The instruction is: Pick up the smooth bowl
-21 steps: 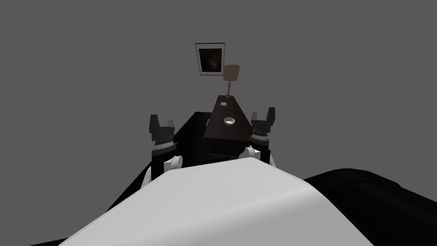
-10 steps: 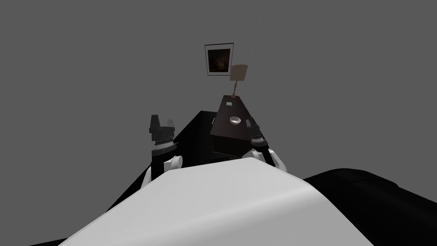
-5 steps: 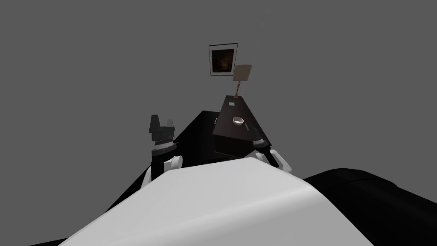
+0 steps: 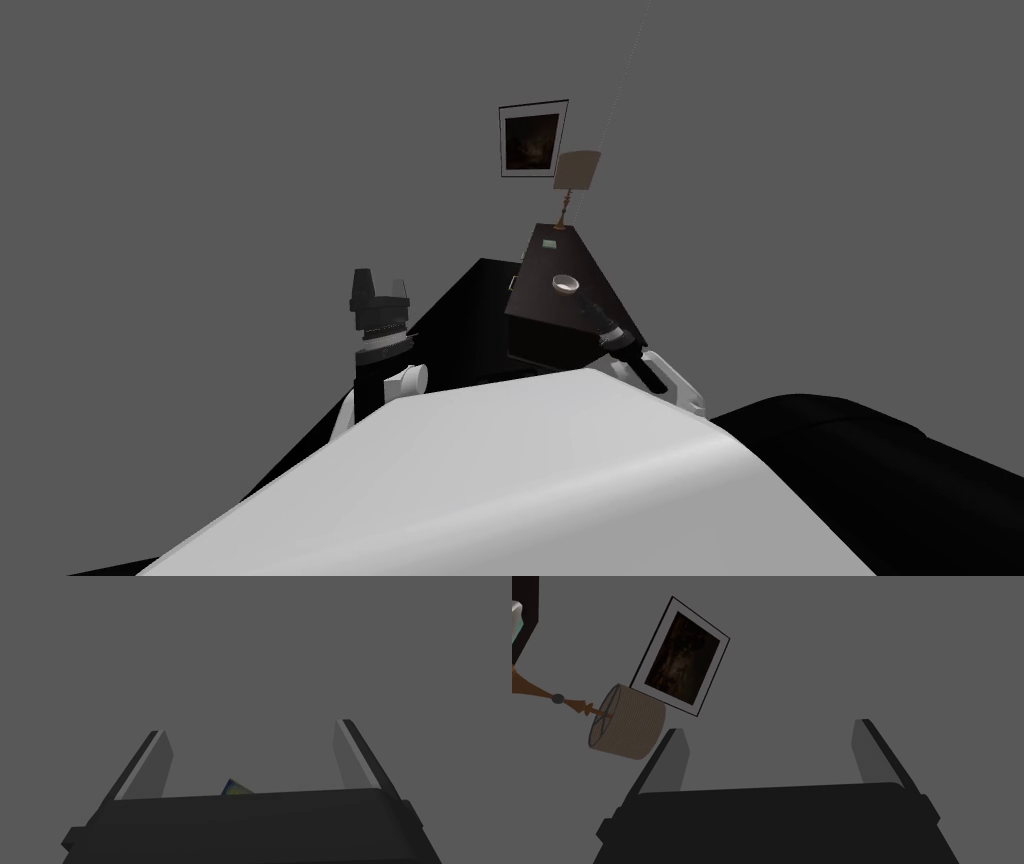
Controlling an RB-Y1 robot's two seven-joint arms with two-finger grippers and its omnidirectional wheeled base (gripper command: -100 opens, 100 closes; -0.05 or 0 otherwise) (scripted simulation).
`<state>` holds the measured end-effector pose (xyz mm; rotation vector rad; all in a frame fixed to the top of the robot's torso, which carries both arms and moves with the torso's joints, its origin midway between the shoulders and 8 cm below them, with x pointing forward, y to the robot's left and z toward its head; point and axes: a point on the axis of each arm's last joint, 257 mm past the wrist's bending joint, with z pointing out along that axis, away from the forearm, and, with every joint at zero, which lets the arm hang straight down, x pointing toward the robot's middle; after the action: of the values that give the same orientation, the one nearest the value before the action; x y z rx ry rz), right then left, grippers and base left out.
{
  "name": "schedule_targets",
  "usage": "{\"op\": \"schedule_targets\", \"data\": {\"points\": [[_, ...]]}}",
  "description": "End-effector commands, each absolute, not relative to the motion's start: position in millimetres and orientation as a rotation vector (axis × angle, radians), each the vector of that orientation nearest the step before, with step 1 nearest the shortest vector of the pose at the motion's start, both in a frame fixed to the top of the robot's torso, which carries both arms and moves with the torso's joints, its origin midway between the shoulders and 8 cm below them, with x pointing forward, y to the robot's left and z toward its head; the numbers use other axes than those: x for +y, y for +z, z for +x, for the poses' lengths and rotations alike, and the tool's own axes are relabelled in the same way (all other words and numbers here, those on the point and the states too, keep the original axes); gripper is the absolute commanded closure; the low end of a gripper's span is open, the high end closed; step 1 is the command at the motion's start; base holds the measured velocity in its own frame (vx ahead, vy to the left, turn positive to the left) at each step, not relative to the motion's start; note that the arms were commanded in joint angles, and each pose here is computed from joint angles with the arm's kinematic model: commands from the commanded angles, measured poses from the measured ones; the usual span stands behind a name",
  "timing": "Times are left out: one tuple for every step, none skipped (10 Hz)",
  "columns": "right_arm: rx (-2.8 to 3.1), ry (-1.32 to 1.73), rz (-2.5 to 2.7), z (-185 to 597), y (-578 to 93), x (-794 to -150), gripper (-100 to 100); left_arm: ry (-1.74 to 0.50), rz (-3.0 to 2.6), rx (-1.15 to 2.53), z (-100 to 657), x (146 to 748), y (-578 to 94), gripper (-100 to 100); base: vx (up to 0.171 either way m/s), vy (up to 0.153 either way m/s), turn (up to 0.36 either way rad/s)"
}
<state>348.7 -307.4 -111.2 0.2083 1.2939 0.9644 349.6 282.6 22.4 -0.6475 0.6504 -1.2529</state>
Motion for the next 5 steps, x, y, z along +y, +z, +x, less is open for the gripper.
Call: {"op": "schedule_targets", "data": {"points": [[1.372, 0.914, 0.18, 350.6, -132.0, -319.1, -100, -1.253, -0.647, 0.65, 349.6, 282.6, 22.4, 0, 0.013, 0.043, 0.121], [1.384, 0.911, 0.162, 350.9, -131.7, -319.1, -100, -1.253, -0.647, 0.65, 349.6, 282.6, 22.4, 0, 0.01, 0.036, 0.057], [1.447, 0.867, 0.141, 349.7, -148.5, -331.6, -100, -1.253, -0.647, 0.65, 349.6, 282.6, 22.4, 0, 0.006, 0.048, 0.123], [1.459, 0.863, 0.124, 350.0, -148.0, -331.7, -100, -1.253, -0.647, 0.65, 349.6, 282.6, 22.4, 0, 0.003, 0.041, 0.063], [1.514, 0.822, 0.099, 348.1, -161.7, -343.3, -100, -1.253, -0.647, 0.65, 349.6, 282.6, 22.4, 0, 0.002, 0.046, 0.117]]}}
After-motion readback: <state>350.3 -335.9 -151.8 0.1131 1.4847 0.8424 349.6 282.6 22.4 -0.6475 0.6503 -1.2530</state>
